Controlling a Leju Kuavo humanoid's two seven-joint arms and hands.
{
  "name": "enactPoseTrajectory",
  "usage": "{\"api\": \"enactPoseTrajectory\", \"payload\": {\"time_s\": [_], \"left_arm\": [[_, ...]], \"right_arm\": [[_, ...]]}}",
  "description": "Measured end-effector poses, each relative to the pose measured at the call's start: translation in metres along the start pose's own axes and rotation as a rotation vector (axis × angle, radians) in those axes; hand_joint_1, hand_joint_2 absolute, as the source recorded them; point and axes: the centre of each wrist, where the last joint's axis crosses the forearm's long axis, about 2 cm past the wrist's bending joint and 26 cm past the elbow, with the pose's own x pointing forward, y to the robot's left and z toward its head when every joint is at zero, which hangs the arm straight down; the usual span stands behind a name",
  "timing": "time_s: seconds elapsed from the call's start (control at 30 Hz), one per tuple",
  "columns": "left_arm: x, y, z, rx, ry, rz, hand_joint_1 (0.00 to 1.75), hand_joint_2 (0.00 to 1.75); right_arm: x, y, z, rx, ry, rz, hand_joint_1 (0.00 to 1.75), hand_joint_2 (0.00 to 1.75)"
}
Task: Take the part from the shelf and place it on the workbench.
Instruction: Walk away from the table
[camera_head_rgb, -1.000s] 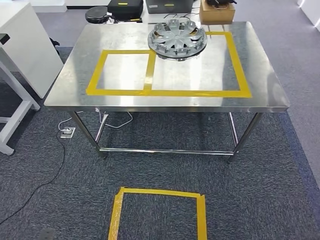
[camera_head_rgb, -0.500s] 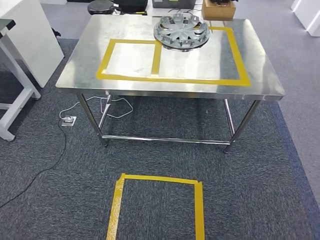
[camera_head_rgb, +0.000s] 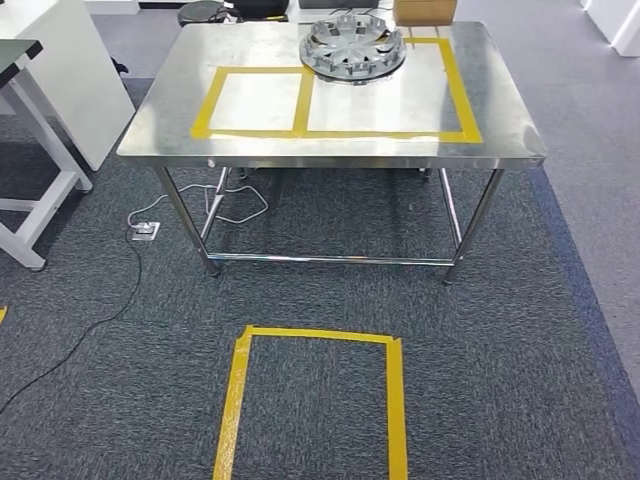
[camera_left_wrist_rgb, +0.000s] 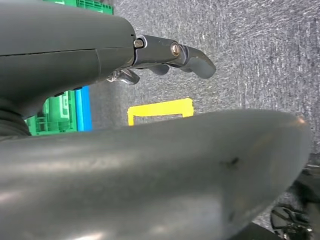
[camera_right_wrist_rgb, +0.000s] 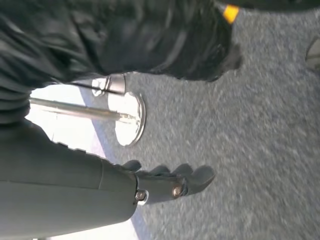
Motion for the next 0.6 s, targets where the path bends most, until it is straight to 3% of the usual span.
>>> {"api": "enactPoseTrajectory", "payload": {"time_s": [0.27,0.6], "left_arm": [[-0.0049,0.0042,-0.0022,-0.004,0.036,-0.001,0.00,0.00],[-0.0021,0.0075,-0.0018,0.082,0.004,0.004,0.00,0.00]], "right_arm": [[0.0004,-0.0015,-0.0002,0.006,-0.002,-0.036,0.00,0.00],[-0.0030,0.0003,-0.0005,-0.029,0.021,-0.041,0.00,0.00]]}}
